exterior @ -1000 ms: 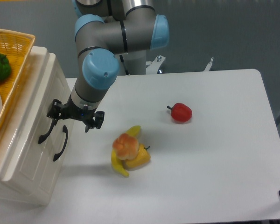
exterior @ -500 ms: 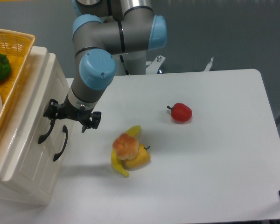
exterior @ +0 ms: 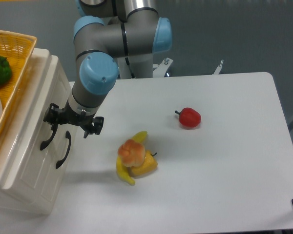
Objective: Slide open the top white drawer
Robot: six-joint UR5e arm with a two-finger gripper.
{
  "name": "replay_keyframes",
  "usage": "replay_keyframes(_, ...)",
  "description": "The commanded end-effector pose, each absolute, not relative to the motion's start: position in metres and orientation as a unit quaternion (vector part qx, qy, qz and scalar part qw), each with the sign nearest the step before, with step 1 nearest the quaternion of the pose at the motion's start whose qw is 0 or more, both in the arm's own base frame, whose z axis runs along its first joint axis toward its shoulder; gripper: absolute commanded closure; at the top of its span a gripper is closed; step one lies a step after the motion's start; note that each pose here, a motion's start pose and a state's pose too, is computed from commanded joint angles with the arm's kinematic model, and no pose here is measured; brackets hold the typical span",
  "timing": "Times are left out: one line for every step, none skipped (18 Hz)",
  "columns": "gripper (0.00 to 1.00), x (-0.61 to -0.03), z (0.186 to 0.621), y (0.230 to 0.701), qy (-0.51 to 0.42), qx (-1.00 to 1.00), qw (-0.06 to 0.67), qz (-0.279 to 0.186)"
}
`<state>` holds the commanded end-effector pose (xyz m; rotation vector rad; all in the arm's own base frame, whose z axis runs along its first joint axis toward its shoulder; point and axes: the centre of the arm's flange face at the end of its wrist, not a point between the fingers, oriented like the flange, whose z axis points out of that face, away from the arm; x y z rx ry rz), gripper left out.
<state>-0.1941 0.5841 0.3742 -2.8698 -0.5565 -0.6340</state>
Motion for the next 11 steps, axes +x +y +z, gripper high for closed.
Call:
replay_keyframes(0.0,-0.1941,0.3742,0.5841,-0.186,-0.957,0.075,-0.211)
replay_keyframes(0.0,-0.1951,0.3741,0.5837,-0.186,-0.957,0.075,-0.211)
replay_keyframes(0.0,-0.1939,0.3734,0.5838,-0.186,-0.957,0.074,-0.212)
replay_keyframes(0.0,-0.1939,0.3734,0.5838,-0.186,-0.957,0.074,-0.212)
replay_keyframes(0.0,-0.1939,0.3734,0.5838,-0.186,-0.957,0.074,-0.212)
replay_keyframes(0.0,-0.1939,0.3734,0.5838,-0.186,-0.957,0.074,-0.212)
replay_keyframes(0.0,-0.1942,0.3725,0.584,-0.186,-0.957,0.073,-0.211)
replay_keyframes(0.0,-0.1942,0.3725,0.584,-0.186,-0.957,0.073,-0.211)
replay_keyframes(0.0,-0.1942,0.3725,0.584,-0.186,-0.957,0.073,-0.211)
replay_keyframes(0.0,-0.1944,0.3716,0.5843,-0.186,-0.957,0.073,-0.212)
replay_keyframes(0.0,-0.1937,0.3707,0.5848,-0.185,-0.957,0.072,-0.212)
